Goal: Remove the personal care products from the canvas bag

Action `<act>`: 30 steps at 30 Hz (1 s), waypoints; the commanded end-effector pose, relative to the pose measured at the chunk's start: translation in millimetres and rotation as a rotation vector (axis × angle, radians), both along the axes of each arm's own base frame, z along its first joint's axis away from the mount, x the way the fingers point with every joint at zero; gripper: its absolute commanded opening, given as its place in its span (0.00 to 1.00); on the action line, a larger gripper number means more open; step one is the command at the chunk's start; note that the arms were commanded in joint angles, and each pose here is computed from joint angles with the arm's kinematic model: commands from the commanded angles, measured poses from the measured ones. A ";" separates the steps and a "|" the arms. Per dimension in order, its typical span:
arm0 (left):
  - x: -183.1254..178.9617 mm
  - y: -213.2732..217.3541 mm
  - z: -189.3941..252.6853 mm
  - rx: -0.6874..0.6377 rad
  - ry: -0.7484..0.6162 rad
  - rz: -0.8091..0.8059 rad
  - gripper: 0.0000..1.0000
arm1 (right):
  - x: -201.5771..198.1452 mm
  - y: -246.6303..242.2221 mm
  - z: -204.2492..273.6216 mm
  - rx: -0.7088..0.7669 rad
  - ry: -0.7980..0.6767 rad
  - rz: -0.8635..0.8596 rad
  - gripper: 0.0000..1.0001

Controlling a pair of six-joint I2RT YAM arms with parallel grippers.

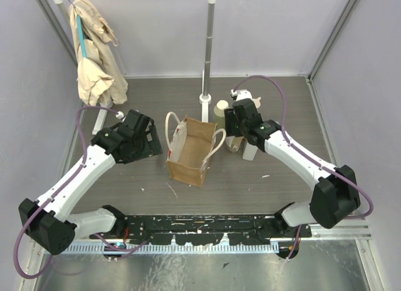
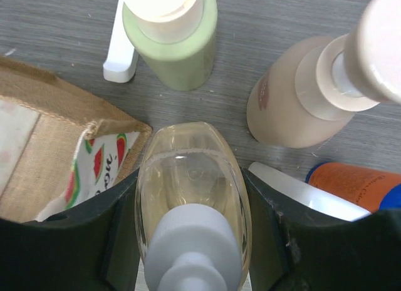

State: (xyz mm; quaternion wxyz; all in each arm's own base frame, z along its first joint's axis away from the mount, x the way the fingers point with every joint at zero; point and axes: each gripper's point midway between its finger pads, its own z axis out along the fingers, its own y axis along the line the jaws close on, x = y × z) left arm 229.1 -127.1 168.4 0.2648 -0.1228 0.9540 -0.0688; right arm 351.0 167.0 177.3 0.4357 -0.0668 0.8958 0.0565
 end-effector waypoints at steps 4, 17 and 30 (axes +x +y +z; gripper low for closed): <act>-0.8 -0.2 -5.5 -0.008 0.005 0.001 0.99 | 32.6 14.1 22.9 0.094 -0.173 -0.028 0.49; -0.5 6.9 3.9 0.012 -0.027 0.013 0.98 | 31.4 14.1 41.7 0.123 -0.198 -0.036 0.91; 3.9 17.8 24.6 0.038 -0.105 0.028 0.98 | 9.5 7.9 138.3 0.202 -0.327 0.013 0.92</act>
